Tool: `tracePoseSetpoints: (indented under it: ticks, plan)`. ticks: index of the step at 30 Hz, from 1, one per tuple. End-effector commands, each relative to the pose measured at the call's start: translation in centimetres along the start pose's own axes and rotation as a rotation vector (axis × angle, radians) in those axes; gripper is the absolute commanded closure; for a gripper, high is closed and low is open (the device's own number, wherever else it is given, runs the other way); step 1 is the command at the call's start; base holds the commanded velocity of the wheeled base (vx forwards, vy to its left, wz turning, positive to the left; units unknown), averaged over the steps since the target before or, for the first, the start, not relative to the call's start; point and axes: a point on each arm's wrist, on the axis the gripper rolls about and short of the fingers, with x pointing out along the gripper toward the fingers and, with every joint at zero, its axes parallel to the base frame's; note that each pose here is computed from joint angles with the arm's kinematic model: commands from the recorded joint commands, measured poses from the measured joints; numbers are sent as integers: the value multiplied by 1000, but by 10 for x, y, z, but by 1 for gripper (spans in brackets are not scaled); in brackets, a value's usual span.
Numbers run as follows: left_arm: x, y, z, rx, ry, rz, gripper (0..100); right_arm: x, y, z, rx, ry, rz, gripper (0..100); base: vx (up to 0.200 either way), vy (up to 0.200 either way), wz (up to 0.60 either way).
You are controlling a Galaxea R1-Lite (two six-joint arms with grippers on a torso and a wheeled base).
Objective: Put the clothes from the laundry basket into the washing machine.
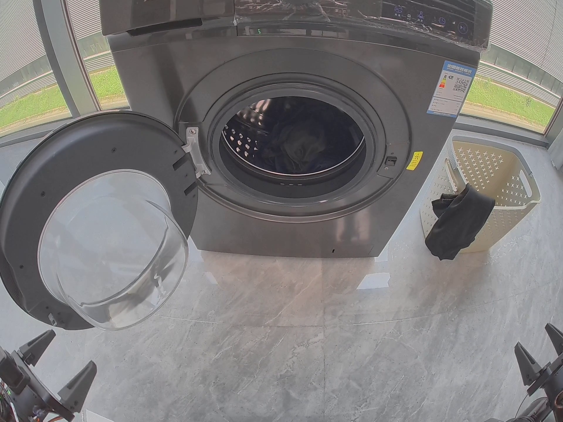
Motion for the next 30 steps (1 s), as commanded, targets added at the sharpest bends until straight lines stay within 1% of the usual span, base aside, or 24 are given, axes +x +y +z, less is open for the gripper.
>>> tracePoseSetpoints:
  ticks: [1, 2, 3, 5, 6, 8, 10, 11, 12, 13, 14, 15, 16, 17, 18, 19, 20, 22, 24, 29, 30]
  plan:
    - [-30, 1, -26, -9, -110, 21, 0, -17, 0, -19, 6, -91, -67, 0, 0, -200, 0]
    - [-32, 1, -31, -9, -94, 26, 0, -18, 0, -20, -4, -94, -71, 0, 0, -200, 0]
    - [-32, 1, -33, -17, -78, 38, 0, -19, 1, -23, -27, -104, -74, 0, 0, -200, 0]
    - [-31, 1, -33, -14, -70, 54, 0, -21, 1, -25, -41, -117, -68, 0, 0, -200, 0]
    - [-31, 1, -33, -12, -72, 59, 0, -21, 1, -25, -41, -115, -65, 0, 0, -200, 0]
    - [-31, 0, -33, -7, -74, 99, 0, -21, 1, -25, -40, -114, -63, 0, 0, 0, 0]
    - [-31, 0, -33, 12, -76, 142, 0, -21, 1, -25, -43, -112, -63, 0, 0, 0, 0]
    - [-31, -1, -33, 26, -81, 175, 0, -21, 1, -25, -43, -113, -62, 0, 0, 0, 0]
    - [-32, -2, -34, 31, -96, 206, 0, -21, 1, -25, -43, -113, -62, 0, 0, 0, 0]
    - [-34, -4, -35, 23, -125, 222, 0, -21, 1, -25, -43, -113, -62, 0, 0, 0, 0]
    - [-36, -6, -36, 53, -160, 200, 0, -21, 1, -25, -43, -113, -62, 0, 0, 0, 0]
    - [-37, -6, -36, 57, -166, 183, 0, -21, 1, -25, -43, -113, -62, 0, 0, 0, 0]
    - [-37, -7, -36, 76, -161, 147, 0, -21, 1, -25, -44, -113, -62, 0, 0, 0, 0]
    - [-37, -6, -36, 85, -159, 159, 0, -21, 1, -25, -44, -113, -62, 0, 0, 0, 0]
    - [-37, -5, -37, 102, -145, 186, 0, -21, 1, -25, -43, -113, -62, 0, 0, 0, 0]
    - [-37, -4, -39, 109, -133, 227, 0, -21, 1, -25, -43, -113, -60, 0, 0, 0, 0]
    - [-37, -4, -42, 97, -103, 258, 0, -21, 1, -25, -43, -113, -60, 0, 0, 0, 0]
    - [-37, -3, -44, 96, -77, 263, 0, -21, 1, -25, -46, -113, -60, 0, 0, 0, 0]
    - [-37, -4, -43, 105, -80, 251, 0, -21, 1, -25, -49, -113, -59, 0, 0, 0, 0]
    - [-37, -4, -43, 88, -82, 248, 0, -21, 1, -25, -48, -113, -59, 0, 0, 0, 0]
    - [-37, -4, -43, 89, -85, 249, 0, -21, 1, -25, -47, -113, -60, 0, 0, 0, 0]
